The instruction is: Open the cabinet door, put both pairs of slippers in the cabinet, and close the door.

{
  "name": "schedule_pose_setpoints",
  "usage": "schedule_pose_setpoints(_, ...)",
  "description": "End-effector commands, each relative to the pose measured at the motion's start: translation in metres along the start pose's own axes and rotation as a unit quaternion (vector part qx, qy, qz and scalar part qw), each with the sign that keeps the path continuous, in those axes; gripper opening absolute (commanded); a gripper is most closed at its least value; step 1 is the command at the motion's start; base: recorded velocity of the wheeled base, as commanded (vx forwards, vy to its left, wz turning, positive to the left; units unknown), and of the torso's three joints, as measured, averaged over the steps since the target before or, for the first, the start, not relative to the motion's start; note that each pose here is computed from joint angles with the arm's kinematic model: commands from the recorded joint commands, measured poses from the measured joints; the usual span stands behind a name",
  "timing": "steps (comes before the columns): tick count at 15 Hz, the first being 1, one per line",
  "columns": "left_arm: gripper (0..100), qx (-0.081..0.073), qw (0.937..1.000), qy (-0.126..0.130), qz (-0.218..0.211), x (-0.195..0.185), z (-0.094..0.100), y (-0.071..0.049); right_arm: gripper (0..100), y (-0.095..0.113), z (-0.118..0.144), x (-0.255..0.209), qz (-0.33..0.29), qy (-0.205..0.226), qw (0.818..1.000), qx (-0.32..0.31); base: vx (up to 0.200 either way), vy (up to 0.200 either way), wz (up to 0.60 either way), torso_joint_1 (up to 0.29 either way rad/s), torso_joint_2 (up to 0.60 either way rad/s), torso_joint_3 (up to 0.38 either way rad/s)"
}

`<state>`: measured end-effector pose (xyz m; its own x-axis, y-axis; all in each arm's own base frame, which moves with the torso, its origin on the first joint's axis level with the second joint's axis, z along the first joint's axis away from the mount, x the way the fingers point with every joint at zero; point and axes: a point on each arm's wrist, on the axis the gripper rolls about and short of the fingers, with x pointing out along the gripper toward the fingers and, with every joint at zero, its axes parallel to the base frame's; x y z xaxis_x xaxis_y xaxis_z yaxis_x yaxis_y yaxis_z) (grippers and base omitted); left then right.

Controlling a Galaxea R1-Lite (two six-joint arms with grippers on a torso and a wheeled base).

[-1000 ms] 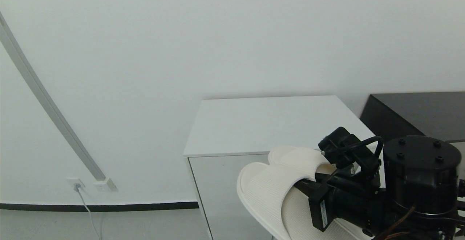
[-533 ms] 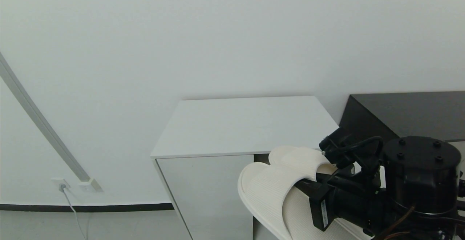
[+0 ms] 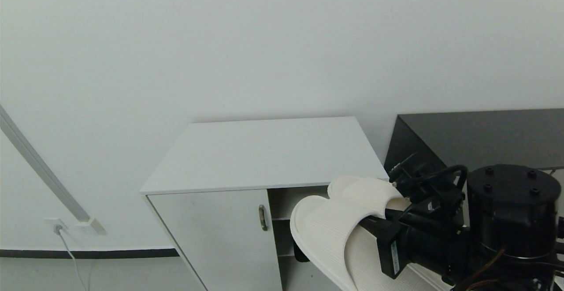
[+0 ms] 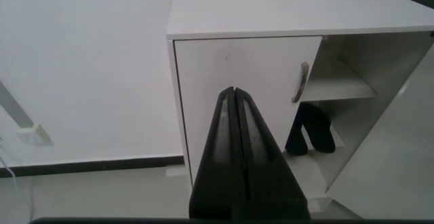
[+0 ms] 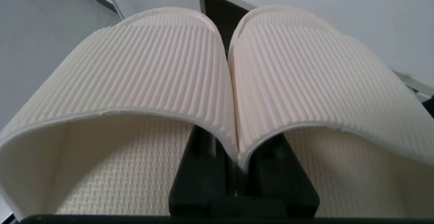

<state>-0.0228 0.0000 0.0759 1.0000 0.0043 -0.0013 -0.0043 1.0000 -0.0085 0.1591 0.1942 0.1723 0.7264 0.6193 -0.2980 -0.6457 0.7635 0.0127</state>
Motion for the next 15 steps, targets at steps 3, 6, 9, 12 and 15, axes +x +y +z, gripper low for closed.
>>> schedule_pose_setpoints(3, 0, 0.0, 1.0, 0.0, -0.001, 0.0, -0.0001, 0.0, 0, 0.0004, -0.0006, 0.0009, 0.001, 0.002, 1.0, 0.0, 0.0, 0.0, 0.0, 0.0, 0.0, 0.0)
schedule_pose_setpoints(6, 0, 0.0, 1.0, 0.0, 0.0, 0.0, -0.0001, 0.0, 0, -0.0002, -0.0013, 0.0021, -0.001, 0.003, 1.0, 0.0, 0.0, 0.0, 0.0, 0.0, 0.0, 0.0)
schedule_pose_setpoints(9, 0, -0.002, 1.0, 0.0, 0.0, 0.0, -0.0001, 0.0, 0, -0.0003, -0.0007, 0.0013, -0.001, 0.002, 1.0, 0.001, 0.0, 0.0, 0.0, 0.0, 0.0, 0.0)
schedule_pose_setpoints(12, 0, -0.003, 1.0, 0.0, 0.0, 0.0, -0.0001, 0.0, 0, -0.0003, -0.0012, 0.0017, -0.002, 0.003, 1.0, 0.0, 0.0, 0.0, 0.0, 0.0, 0.0, 0.0)
schedule_pose_setpoints(15, 0, -0.002, 1.0, 0.0, 0.001, 0.0, -0.0001, 0.0001, 0, -0.0004, -0.0016, 0.0012, -0.001, 0.003, 1.0, -0.003, 0.0, 0.0, 0.0, 0.0, 0.0, 0.0)
